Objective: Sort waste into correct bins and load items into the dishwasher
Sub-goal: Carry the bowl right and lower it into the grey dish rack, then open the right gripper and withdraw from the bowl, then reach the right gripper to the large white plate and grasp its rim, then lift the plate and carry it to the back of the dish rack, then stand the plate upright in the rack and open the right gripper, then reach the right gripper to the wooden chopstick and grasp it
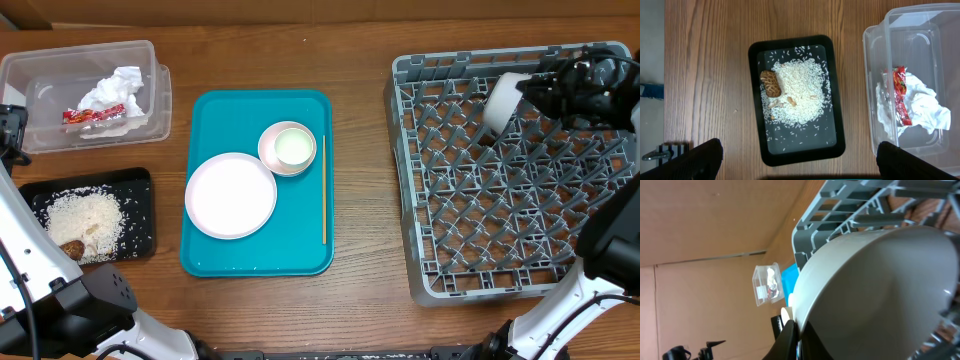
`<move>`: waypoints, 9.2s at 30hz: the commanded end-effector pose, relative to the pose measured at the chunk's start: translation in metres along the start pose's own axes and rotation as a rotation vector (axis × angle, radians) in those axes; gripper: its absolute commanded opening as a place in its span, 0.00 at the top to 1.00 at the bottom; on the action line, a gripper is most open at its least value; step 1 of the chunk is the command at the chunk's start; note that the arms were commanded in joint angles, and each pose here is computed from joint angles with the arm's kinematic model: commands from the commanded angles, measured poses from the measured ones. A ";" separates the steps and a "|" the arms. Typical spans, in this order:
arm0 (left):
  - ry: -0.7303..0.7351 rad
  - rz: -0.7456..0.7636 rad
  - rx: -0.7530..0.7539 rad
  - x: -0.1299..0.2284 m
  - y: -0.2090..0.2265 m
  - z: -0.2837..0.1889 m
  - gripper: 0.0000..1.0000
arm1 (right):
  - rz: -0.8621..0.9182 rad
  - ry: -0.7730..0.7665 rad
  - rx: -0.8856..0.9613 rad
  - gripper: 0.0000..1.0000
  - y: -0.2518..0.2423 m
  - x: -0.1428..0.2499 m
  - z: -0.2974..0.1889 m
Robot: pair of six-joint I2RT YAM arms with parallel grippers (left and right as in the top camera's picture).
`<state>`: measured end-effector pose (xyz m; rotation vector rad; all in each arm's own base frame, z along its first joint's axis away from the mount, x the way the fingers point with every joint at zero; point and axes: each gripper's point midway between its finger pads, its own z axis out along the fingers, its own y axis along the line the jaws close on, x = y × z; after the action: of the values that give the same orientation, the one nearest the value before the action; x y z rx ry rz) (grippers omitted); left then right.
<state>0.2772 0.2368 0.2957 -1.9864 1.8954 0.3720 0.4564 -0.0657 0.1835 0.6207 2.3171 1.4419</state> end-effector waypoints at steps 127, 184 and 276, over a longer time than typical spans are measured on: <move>-0.012 -0.013 -0.011 -0.002 -0.001 0.002 0.00 | -0.474 0.259 0.976 0.29 0.032 0.392 0.327; -0.012 -0.012 -0.011 -0.002 -0.001 0.002 0.00 | -0.531 -0.010 0.936 0.96 0.123 0.329 0.239; -0.012 -0.012 -0.011 -0.002 -0.001 0.002 0.00 | -0.595 0.358 0.803 0.47 0.023 0.376 0.231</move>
<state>0.2773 0.2367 0.2955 -1.9868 1.8962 0.3718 0.2631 0.3131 0.0940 -0.2183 3.0014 0.3491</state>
